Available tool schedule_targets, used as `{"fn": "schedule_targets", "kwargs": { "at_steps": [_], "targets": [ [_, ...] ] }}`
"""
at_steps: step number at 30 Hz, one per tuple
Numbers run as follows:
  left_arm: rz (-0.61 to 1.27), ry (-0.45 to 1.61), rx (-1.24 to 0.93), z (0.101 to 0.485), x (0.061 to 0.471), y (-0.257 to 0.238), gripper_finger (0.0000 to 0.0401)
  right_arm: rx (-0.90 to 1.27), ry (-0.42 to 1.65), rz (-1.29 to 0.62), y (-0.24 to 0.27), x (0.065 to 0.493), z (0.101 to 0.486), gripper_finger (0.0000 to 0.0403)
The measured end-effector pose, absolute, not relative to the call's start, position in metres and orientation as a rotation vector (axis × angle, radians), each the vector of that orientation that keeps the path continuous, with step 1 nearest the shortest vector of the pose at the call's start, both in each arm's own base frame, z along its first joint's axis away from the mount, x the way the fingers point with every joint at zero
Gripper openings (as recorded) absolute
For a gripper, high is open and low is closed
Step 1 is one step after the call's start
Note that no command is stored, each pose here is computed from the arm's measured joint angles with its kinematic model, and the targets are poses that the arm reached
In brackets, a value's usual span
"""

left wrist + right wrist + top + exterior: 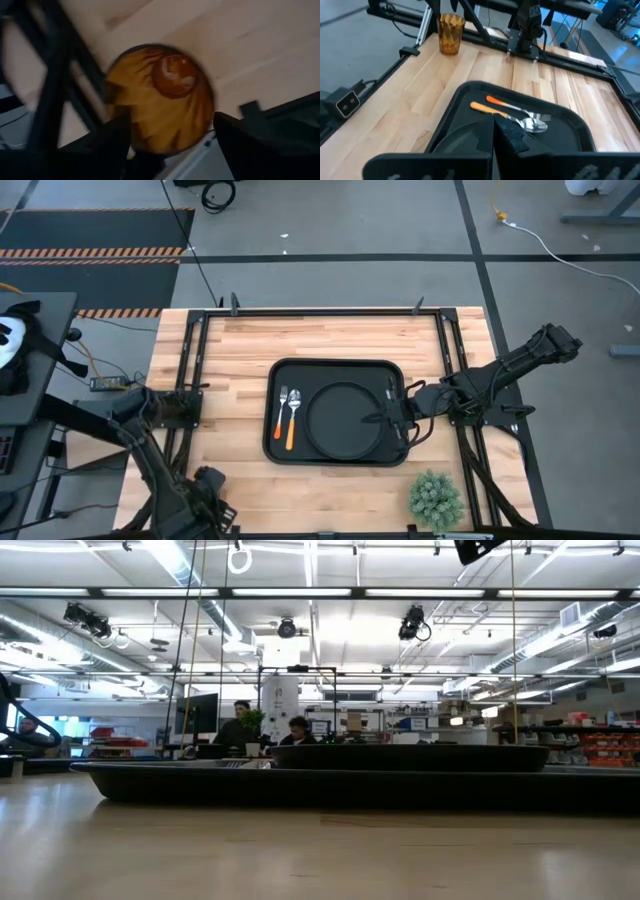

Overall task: Pick and place plate/cup/fork/spoon on tray
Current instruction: Put the brown cup on the black tray to the top right of the black plate

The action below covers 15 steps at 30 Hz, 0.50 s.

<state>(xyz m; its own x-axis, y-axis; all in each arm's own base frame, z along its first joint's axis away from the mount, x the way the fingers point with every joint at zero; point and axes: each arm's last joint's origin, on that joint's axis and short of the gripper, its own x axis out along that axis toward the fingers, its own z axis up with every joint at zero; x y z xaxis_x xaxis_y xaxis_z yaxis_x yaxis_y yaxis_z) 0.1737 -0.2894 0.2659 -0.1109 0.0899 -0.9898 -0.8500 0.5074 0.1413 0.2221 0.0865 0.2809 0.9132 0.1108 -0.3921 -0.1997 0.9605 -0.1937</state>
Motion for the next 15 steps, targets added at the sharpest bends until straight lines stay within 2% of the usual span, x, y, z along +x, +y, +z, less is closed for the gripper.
{"fn": "schedule_targets", "kwargs": {
  "at_steps": [4,15],
  "targets": [
    [0.832,1.481,-0.723,0.261,0.185,-0.288,0.0285,-0.241,0.414,0.162,0.086,0.221,0.279,0.0011],
    [0.785,1.528,-0.700,0.261,0.201,-0.278,0.0285,-0.242,0.413,0.161,0.086,0.221,0.279,0.0011]
  ]
}}
